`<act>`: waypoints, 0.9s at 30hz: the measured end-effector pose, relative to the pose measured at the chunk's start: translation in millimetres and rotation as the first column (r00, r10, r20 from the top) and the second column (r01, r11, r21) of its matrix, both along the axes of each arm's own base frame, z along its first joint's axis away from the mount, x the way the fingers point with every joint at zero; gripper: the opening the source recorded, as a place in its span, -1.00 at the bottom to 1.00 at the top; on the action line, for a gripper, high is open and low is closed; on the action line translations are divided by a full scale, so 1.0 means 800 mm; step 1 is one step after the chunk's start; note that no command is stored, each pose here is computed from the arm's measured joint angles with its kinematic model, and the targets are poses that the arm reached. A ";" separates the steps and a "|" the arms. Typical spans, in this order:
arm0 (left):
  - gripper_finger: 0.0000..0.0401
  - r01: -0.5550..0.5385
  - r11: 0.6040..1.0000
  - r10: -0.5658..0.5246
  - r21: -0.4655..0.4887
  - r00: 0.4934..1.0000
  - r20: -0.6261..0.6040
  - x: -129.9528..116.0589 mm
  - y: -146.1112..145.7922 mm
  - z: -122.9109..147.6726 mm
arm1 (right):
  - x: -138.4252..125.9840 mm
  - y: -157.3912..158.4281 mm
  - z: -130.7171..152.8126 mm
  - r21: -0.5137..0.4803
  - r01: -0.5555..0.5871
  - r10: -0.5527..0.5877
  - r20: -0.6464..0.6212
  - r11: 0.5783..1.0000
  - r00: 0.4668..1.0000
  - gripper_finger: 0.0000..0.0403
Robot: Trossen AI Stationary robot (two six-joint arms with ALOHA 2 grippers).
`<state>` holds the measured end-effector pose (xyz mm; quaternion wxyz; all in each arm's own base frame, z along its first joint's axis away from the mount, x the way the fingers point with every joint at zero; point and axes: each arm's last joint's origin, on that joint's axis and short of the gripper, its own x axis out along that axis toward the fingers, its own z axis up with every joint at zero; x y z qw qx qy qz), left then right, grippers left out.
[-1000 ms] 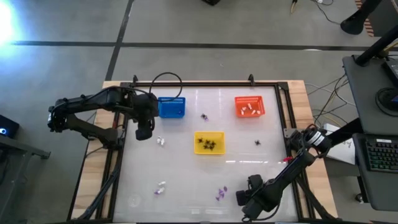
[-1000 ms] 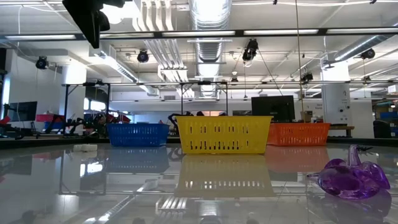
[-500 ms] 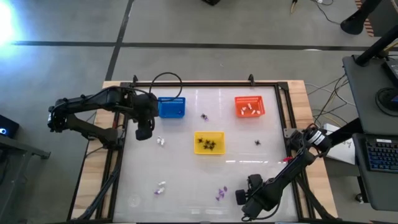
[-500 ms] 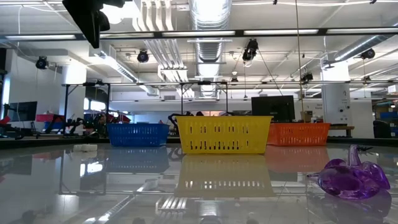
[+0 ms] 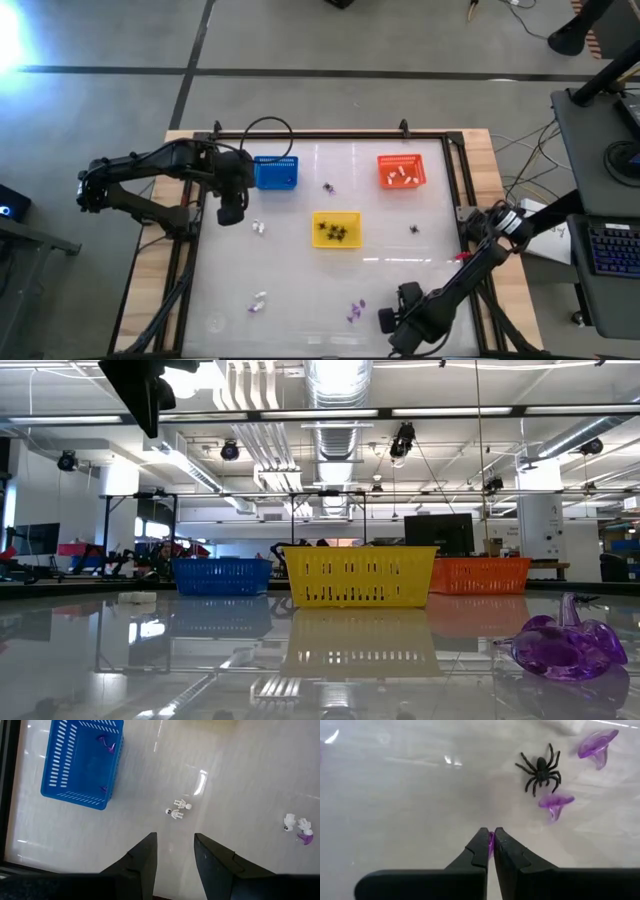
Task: Sort Halloween decoration
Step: Put the purple witch hat toy into the blue bin
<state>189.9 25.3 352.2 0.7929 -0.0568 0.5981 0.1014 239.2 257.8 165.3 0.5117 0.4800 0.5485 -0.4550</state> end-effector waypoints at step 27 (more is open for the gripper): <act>-0.44 0.004 1.000 -0.005 0.017 0.997 0.082 -0.034 -0.004 0.019 | 0.076 -0.119 0.081 -0.213 -0.200 0.253 0.257 0.956 0.933 -0.96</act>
